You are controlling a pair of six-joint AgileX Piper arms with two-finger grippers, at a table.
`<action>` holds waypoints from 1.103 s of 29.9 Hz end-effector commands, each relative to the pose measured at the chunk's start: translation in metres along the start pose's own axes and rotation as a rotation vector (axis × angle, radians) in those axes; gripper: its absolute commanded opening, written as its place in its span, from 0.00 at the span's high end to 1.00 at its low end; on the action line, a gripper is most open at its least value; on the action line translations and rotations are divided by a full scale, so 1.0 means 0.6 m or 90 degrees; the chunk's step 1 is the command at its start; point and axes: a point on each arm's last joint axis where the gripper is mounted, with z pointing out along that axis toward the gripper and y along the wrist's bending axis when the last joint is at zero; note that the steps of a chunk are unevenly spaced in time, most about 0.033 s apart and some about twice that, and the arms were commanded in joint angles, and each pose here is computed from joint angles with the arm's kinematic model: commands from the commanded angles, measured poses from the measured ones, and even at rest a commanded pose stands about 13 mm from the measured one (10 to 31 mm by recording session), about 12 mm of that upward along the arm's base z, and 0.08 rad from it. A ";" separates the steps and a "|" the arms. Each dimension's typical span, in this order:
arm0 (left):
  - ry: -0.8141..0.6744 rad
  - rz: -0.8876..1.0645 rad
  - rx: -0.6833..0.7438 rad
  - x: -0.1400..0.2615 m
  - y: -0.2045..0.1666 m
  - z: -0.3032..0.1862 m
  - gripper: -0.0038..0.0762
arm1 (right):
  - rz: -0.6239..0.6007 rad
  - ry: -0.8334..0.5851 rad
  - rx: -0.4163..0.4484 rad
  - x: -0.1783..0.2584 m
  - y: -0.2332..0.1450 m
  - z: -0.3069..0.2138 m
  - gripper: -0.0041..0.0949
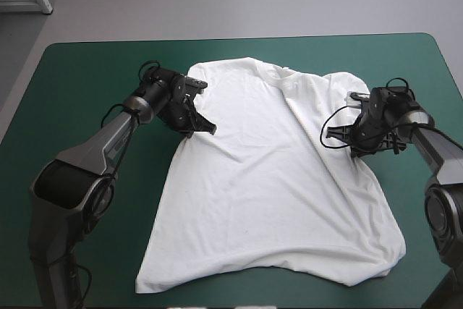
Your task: Fold the cloth
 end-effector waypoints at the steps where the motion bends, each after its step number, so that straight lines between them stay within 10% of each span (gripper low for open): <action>1: -0.151 0.015 -0.011 -0.011 -0.001 -0.165 0.96 | -0.006 -0.142 -0.036 -0.009 0.009 -0.141 0.98; 17: -0.528 0.045 -0.061 0.072 -0.003 -0.535 0.96 | -0.066 -0.518 -0.049 0.030 0.001 -0.535 0.98; 33: -0.688 0.055 -0.103 0.206 -0.004 -0.676 0.96 | -0.085 -0.644 -0.121 0.105 -0.001 -0.644 0.98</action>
